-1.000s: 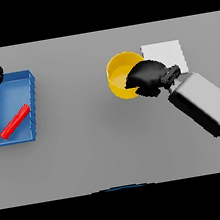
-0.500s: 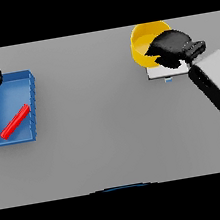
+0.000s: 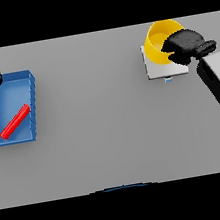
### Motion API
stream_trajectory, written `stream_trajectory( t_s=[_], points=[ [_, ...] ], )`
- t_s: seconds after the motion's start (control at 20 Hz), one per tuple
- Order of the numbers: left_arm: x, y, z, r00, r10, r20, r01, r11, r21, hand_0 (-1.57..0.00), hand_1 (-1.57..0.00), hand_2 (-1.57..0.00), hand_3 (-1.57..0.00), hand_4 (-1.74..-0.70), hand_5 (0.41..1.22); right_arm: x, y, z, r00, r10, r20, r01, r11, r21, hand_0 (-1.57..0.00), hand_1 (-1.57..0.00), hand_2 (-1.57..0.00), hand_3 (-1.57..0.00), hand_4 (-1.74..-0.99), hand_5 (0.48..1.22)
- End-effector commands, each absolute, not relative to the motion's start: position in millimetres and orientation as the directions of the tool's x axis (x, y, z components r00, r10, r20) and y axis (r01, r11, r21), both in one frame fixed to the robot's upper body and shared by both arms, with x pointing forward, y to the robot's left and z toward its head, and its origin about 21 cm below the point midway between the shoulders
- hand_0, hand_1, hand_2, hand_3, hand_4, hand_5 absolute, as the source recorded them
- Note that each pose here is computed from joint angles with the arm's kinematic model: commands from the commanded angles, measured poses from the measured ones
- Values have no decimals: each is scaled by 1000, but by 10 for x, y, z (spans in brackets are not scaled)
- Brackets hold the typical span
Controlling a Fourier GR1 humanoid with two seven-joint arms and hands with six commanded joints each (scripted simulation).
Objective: Pick up the red beaker and tilt it to pour out 1 green nut into yellow bowl. Pick up the yellow bowl and place it on the metallic measuring scale.
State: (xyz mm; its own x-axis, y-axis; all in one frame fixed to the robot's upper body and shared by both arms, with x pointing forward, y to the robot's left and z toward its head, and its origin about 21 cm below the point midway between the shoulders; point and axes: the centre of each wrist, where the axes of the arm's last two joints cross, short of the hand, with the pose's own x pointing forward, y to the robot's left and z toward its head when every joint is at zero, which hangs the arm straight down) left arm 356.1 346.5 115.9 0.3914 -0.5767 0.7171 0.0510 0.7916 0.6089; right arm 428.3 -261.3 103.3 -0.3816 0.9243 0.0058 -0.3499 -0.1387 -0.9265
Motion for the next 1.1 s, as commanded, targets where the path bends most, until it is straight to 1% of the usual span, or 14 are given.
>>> stream_trajectory(
  t_s=[0.0, 0.15, 0.35, 0.45, 0.5, 0.55, 0.6, 0.65, 0.7, 0.8, 0.9, 0.95, 1.0, 1.05],
  points=[
    [3575, 3446, 1138, 403, -581, 708, 56, 787, 614, 1, 1, 1, 1, -858, 802, 4293, -2587, 980, -365, 931, 11, -354, -128, -927, -1571, -1571, -1413, -1317, -1741, 1221],
    [3586, 3475, 1170, 401, -585, 705, 47, 782, 622, 1, 1, 1, 1, -858, 809, 4310, -2607, 898, -349, 936, 38, -378, -104, -920, -1571, -1571, -1386, -1374, -1741, 1221],
    [3574, 3463, 1171, 403, -588, 701, 57, 781, 622, 1, 1, 1, 1, -847, 796, 4336, -2636, 828, -318, 948, 19, -395, -115, -911, -1571, -1571, -1380, -1417, -1741, 1221],
    [3555, 3491, 1191, 399, -593, 700, 52, 777, 628, 1, 1, 1, 1, -844, 783, 4339, -2645, 810, -329, 944, 29, -403, -112, -908, -1571, -1571, -1374, -1448, -1741, 1221],
    [3582, 3469, 1195, 404, -589, 700, 58, 780, 623, 1, 1, 1, 1, -842, 780, 4336, -2643, 799, -333, 942, 34, -401, -109, -909, -1571, -1571, -1404, -1376, -1741, 1221],
    [3566, 3472, 1178, 404, -593, 696, 63, 777, 626, 1, 1, 1, 1, -838, 779, 4343, -2666, 817, -330, 943, 42, -405, -102, -909, -1565, -1496, -1437, -1249, -1741, 1221],
    [3567, 3470, 1133, 412, -588, 695, 67, 781, 621, 1, 1, 1, 1, -836, 775, 4357, -2646, 844, -322, 946, 42, -412, -100, -906, -1558, -1428, -1343, -1110, -1682, 1221],
    [3589, 3460, 1134, 410, -583, 701, 66, 786, 615, 1, 1, 1, 1, -837, 773, 4337, -2639, 828, -319, 947, 49, -415, -93, -905, -1471, -1285, -1178, -959, -1632, 1145],
    [3599, 3470, 1143, 408, -583, 702, 63, 786, 616, 1, 1, 1, 1, -836, 774, 4331, -2680, 829, -316, 946, 74, -423, -71, -903, -1335, -1125, -1007, -816, -1592, 1074],
    [3581, 3457, 1161, 395, -586, 708, 67, 786, 614, 1, 1, 1, 1, -835, 768, 4345, -2649, 854, -283, 954, 96, -444, -42, -895, -946, -811, -708, -576, -1535, 965],
    [3603, 3465, 1166, 401, -578, 710, 63, 791, 609, 1, 1, 1, 1, -840, 764, 4339, -2634, 809, -266, 957, 112, -469, -28, -883, -605, -556, -470, -391, -1496, 890],
    [3592, 3481, 1136, 412, -577, 705, 63, 790, 610, 1, 1, 1, 1, -837, 760, 4332, -2639, 809, -268, 957, 112, -475, -30, -880, -484, -459, -376, -318, -1485, 863],
    [3589, 3477, 1141, 405, -586, 702, 61, 784, 618, 1, 1, 1, 1, -831, 754, 4328, -2673, 817, -274, 956, 103, -475, -42, -879, -387, -380, -300, -258, -1476, 847],
    [3579, 3478, 1127, 396, -582, 710, 61, 788, 612, 1, 1, 1, 1, -832, 749, 4330, -2659, 789, -270, 957, 108, -477, -36, -878, -309, -304, -240, -206, -1461, 833]
  ],
)
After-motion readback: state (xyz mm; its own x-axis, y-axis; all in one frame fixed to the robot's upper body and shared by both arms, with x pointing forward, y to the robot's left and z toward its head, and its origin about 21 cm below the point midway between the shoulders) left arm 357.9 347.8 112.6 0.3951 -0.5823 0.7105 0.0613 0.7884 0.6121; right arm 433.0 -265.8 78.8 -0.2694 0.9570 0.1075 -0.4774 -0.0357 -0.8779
